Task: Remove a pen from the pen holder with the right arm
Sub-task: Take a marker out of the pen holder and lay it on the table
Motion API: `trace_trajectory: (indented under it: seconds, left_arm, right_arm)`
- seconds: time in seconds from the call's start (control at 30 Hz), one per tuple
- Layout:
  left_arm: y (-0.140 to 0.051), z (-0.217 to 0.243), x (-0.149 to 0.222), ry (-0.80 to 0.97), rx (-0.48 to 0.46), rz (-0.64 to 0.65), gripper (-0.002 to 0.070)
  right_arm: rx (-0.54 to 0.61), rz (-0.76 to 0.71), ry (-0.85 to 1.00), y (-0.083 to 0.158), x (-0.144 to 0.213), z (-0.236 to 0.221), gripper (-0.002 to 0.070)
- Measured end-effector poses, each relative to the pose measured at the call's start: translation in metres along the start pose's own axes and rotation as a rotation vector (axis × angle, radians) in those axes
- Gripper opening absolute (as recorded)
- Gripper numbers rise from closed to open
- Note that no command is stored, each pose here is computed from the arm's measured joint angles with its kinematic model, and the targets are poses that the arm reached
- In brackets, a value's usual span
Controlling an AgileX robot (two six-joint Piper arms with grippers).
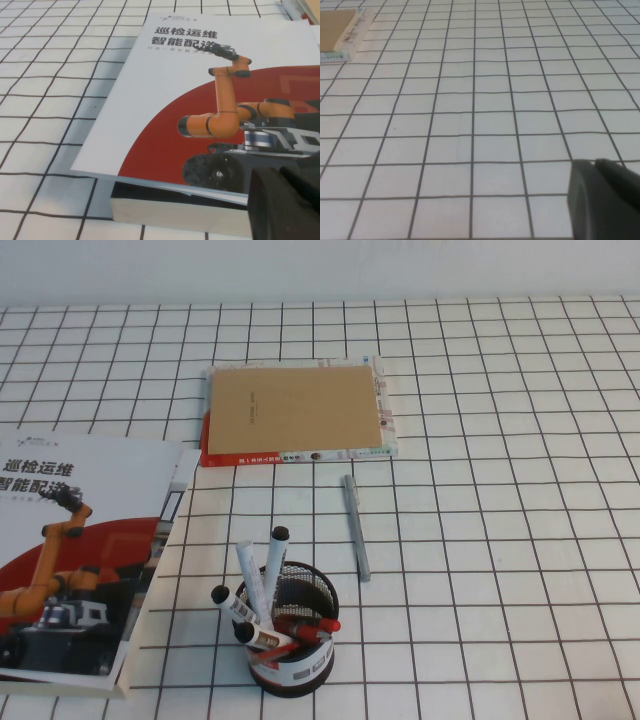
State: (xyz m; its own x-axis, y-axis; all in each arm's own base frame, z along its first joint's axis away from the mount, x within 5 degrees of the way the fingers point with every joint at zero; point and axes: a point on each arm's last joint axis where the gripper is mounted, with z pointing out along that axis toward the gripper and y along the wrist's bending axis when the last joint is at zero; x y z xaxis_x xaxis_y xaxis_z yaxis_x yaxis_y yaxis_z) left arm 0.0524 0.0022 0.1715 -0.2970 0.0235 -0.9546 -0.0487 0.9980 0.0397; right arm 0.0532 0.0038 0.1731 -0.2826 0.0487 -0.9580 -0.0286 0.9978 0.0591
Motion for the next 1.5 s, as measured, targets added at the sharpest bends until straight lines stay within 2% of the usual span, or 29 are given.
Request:
trace_trajectory:
  seconds: [0.37, 0.5, 0.77, 1.07, 1.2, 1.33, 1.5]
  left_arm:
    - [0.0, 0.0, 0.0, 0.0, 0.0, 0.0, -0.0003]
    - [0.0, 0.0, 0.0, 0.0, 0.0, 0.0, -0.0003]
    - [0.0, 0.0, 0.0, 0.0, 0.0, 0.0, -0.0003]
    - [0.0, 0.0, 0.0, 0.0, 0.0, 0.0, -0.0003]
    - [0.0, 0.0, 0.0, 0.0, 0.0, 0.0, -0.0003]
    - [0.0, 0.0, 0.0, 0.0, 0.0, 0.0, -0.0003]
    - [0.0, 0.0, 0.0, 0.0, 0.0, 0.0, -0.0003]
  right_arm:
    - [-0.011, 0.031, -0.001, 0.001, 0.0, 0.0, -0.0016]
    - [-0.046, 0.146, -0.059, 0.004, -0.006, 0.0, -0.0016]
    - [-0.104, 0.524, -0.263, 0.003, -0.024, -0.003, -0.0016]
    - [-0.129, 0.677, -0.283, 0.002, -0.027, -0.004, -0.0016]
    - [-0.17, 0.681, -0.219, 0.008, -0.026, -0.005, -0.0016]
    - [-0.225, 0.643, -0.155, 0.016, -0.049, -0.012, -0.0016]
    - [-0.241, 0.551, 0.046, 0.026, -0.079, -0.007, -0.0016]
